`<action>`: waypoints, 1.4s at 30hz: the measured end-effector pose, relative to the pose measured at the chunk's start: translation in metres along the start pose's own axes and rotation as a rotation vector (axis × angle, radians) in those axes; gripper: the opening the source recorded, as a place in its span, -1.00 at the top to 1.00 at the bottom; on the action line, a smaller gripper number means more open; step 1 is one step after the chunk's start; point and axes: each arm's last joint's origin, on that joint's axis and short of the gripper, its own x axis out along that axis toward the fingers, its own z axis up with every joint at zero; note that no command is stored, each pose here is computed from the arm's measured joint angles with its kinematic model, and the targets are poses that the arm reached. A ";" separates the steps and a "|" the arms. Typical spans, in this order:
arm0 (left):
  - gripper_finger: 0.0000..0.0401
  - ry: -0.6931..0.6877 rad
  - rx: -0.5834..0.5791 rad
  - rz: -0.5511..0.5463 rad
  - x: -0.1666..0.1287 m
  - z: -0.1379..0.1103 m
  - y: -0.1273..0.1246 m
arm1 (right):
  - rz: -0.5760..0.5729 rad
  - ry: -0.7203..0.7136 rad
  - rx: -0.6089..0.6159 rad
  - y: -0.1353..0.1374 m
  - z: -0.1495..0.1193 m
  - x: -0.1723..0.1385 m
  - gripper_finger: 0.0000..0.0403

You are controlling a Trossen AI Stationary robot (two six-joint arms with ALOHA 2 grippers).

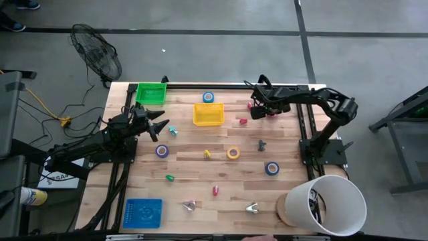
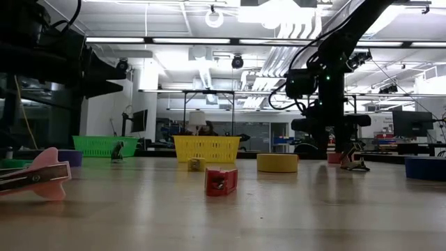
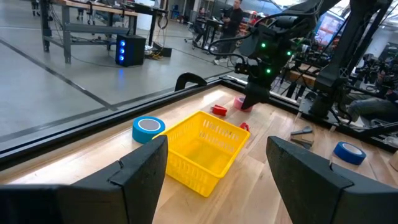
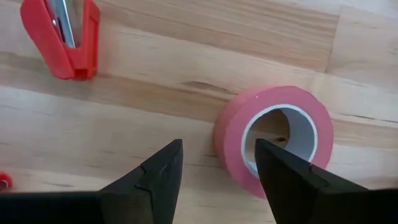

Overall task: Pick and place Stapler, Stapler remover, tape
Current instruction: Put the pink tape into the yellow bin

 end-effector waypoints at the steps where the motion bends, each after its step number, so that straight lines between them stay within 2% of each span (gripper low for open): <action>1: -0.34 0.000 0.000 0.000 0.000 0.000 0.000 | 0.000 0.000 0.001 0.000 0.000 0.000 0.08; 15: -0.34 0.000 0.000 0.000 0.000 0.000 0.000 | -0.009 0.013 0.000 -0.006 0.000 0.005 0.59; 26: -0.34 0.000 0.000 0.000 0.000 0.000 0.000 | 0.026 0.037 -0.007 -0.006 -0.003 0.007 0.79; 35: -0.34 0.000 0.000 0.000 0.000 0.000 0.000 | 0.187 0.087 -0.079 0.008 0.004 -0.005 0.82; 42: -0.34 -0.001 0.000 0.000 0.000 0.000 0.000 | 0.388 0.081 -0.226 0.034 0.014 -0.034 0.82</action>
